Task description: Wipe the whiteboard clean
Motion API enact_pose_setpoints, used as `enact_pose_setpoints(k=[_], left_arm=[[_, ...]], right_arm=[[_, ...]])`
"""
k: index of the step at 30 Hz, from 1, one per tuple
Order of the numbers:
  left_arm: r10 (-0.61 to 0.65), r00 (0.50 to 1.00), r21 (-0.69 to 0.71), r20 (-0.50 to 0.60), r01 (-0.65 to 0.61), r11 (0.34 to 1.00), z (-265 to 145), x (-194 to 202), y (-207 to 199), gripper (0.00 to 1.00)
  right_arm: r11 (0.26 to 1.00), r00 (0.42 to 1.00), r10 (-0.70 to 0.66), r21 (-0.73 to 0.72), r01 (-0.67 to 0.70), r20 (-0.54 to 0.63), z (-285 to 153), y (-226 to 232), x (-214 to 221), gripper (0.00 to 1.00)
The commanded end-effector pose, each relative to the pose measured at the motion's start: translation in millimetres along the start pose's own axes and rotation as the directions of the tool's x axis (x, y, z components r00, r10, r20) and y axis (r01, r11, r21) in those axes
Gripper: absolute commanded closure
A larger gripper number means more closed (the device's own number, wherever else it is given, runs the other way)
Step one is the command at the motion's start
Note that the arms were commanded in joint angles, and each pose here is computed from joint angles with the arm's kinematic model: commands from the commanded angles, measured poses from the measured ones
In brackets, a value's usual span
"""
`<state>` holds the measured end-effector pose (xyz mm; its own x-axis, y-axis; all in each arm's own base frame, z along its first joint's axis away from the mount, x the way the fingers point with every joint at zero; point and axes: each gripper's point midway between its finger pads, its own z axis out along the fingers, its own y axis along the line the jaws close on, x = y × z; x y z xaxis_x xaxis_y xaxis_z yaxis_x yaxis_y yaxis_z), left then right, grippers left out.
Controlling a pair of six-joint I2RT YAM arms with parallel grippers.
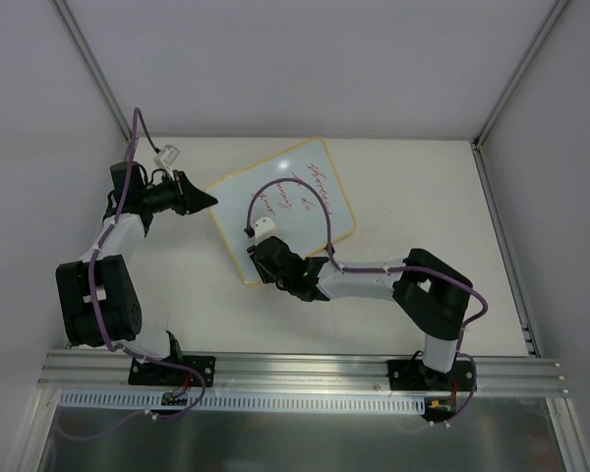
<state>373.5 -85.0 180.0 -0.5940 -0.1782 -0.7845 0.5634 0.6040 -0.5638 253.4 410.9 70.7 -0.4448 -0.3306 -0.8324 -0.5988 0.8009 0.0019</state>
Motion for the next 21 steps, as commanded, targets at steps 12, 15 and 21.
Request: enact_pose_setpoints(k=[12,15,21], left_arm=[[0.090,0.995,0.028,-0.046,-0.089,0.996,11,14,-5,1.00],[0.087,0.995,0.027,-0.047,-0.086,0.996,11,15,-5,1.00],[0.086,0.995,0.018,-0.048,-0.085,0.996,11,14,-3,1.00]], right_arm=[[0.991,0.981,0.017,0.127,-0.042,0.192,42,-46,-122,1.00],[0.991,0.991,0.042,0.121,-0.057,0.131,45,-47,-88,1.00],[0.983,0.994,0.109,0.152,-0.106,-0.010,32,-63,-2,1.00]])
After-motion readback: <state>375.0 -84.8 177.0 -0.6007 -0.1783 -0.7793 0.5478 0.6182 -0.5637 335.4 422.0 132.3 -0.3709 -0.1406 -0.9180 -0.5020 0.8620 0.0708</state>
